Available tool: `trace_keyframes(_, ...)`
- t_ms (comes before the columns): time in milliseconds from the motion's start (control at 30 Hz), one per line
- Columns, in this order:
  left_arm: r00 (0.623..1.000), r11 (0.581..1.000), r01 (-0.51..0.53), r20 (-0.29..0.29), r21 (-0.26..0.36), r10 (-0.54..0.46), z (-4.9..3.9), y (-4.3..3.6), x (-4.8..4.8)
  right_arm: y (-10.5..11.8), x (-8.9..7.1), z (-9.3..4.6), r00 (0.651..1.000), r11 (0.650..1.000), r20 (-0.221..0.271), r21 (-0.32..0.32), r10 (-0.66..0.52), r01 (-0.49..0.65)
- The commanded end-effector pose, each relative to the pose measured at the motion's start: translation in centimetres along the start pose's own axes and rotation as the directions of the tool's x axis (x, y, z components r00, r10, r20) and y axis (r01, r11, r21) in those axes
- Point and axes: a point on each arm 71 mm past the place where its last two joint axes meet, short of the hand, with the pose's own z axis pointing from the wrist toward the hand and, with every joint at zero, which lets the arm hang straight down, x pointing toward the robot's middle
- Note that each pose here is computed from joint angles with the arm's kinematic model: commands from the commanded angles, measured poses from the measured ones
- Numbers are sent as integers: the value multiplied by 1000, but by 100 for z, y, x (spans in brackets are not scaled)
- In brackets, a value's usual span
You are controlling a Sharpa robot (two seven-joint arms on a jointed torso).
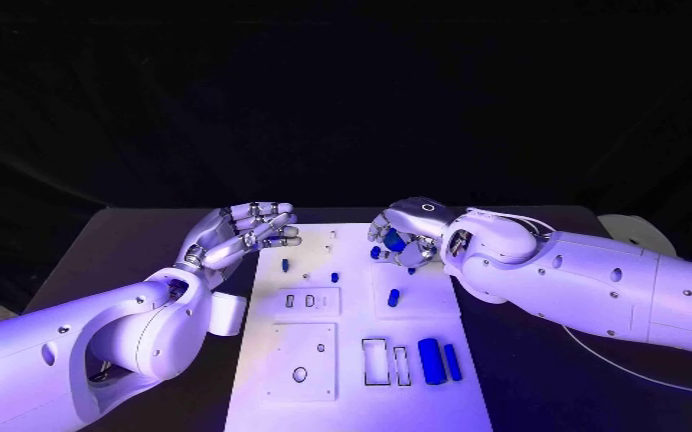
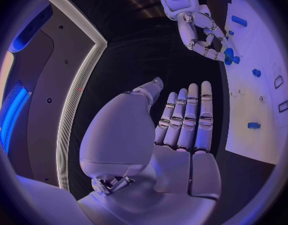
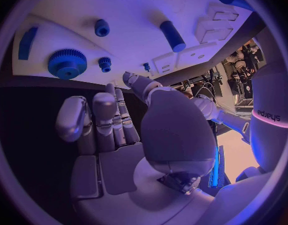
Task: Assemble the parts on the task board
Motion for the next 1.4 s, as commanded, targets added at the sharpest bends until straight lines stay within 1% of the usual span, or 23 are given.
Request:
trace_keyframes(33, 999, 1000, 9, -31, 6, -9, 3, -25, 39, -24, 14, 14, 996, 996, -39, 53, -76, 78)
trace_keyframes(300, 999, 1000, 9, -33, 5, -8, 3, -40, 35, -35, 10, 36, 994, 992, -47, 81, -94, 97)
trace_keyframes(800, 999, 1000, 10, -40, -1, -10, 14, -49, 40, -9, 40, 99, 996, 995, -80, 86, -40, 47)
trace_keyframes(1400, 999, 1000, 10, -40, -3, -10, 3, -61, 32, 12, 36, 145, 997, 995, -68, 91, -38, 44)
